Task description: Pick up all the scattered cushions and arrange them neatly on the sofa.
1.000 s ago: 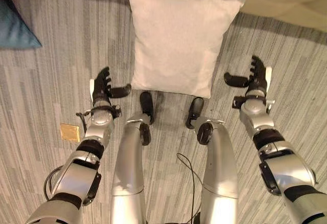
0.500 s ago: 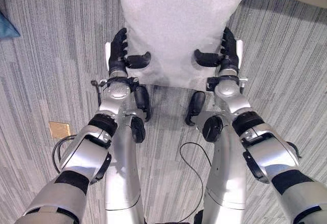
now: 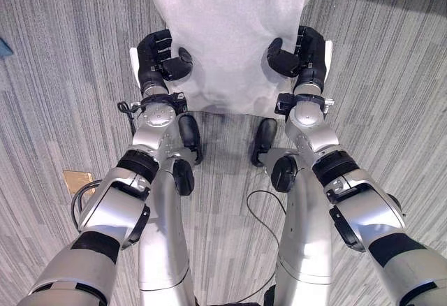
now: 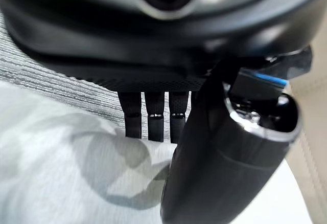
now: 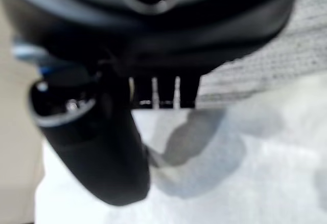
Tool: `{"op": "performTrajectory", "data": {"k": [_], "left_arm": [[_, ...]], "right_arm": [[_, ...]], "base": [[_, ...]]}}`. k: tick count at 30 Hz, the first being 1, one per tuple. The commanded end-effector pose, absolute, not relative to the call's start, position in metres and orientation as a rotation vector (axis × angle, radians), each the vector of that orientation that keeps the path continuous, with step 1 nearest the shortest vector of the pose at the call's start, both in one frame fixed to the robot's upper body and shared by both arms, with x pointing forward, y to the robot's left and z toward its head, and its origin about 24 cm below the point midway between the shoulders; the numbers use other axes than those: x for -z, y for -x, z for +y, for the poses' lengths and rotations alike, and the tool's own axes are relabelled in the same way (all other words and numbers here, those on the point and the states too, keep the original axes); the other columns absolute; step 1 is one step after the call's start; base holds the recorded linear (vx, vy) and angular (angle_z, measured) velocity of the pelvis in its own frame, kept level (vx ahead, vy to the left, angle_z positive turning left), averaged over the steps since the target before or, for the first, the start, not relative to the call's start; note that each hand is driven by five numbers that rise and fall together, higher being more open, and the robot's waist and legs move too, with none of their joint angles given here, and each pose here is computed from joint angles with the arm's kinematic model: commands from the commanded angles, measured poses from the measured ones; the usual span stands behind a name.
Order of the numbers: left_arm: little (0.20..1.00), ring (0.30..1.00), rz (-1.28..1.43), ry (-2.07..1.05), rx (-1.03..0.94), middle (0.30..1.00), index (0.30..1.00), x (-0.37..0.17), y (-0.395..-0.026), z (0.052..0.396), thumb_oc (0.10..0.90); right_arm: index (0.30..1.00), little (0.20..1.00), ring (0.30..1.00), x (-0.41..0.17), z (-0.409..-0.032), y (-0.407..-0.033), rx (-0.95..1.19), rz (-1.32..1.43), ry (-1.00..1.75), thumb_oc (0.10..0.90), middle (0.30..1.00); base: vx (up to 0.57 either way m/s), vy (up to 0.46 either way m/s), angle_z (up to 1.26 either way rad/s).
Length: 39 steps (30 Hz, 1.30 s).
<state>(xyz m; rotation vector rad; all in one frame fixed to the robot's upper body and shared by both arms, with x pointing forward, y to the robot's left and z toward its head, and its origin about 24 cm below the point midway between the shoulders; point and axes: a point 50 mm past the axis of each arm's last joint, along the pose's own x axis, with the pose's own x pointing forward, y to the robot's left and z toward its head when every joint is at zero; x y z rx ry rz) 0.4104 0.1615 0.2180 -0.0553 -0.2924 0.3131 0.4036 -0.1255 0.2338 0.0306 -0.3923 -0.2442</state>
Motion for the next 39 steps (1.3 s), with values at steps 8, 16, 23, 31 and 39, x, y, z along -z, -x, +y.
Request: {"op": "performTrajectory", "data": {"k": [8,16,23,31,39], "left_arm": [[0.300,0.300,-0.597,0.245,0.002,0.300,0.300,-0.239,-0.368,0.104,0.400],[0.300,0.300,-0.545,0.221,0.119,0.300,0.300,-0.183,-0.334,0.097,0.400],[0.300,0.300,-0.417,0.274,0.170,0.300,0.300,-0.132,-0.303,0.103,0.400],[0.300,0.300,-0.302,0.240,0.139,0.300,0.300,-0.094,-0.281,0.124,0.400],[0.300,0.300,-0.222,0.230,0.115,0.300,0.300,-0.078,-0.275,0.126,0.400]], "right_arm": [[0.300,0.300,0.300,-0.254,-0.085,-0.357,-0.053,-0.719,-0.123,0.400,0.300],[0.300,0.300,0.300,-0.187,-0.097,-0.327,-0.108,-0.622,-0.111,0.400,0.300],[0.300,0.300,0.300,-0.136,-0.121,-0.296,-0.087,-0.493,-0.172,0.400,0.300],[0.300,0.300,0.300,-0.116,-0.159,-0.274,-0.011,-0.453,-0.043,0.400,0.300],[0.300,0.300,0.300,-0.103,-0.166,-0.271,0.026,-0.387,-0.114,0.400,0.300]], "base": [[-0.11,0.017,0.03],[-0.05,-0.042,0.05],[0.06,-0.119,0.07],[0.17,-0.117,0.03],[0.22,0.067,-0.02]]}}
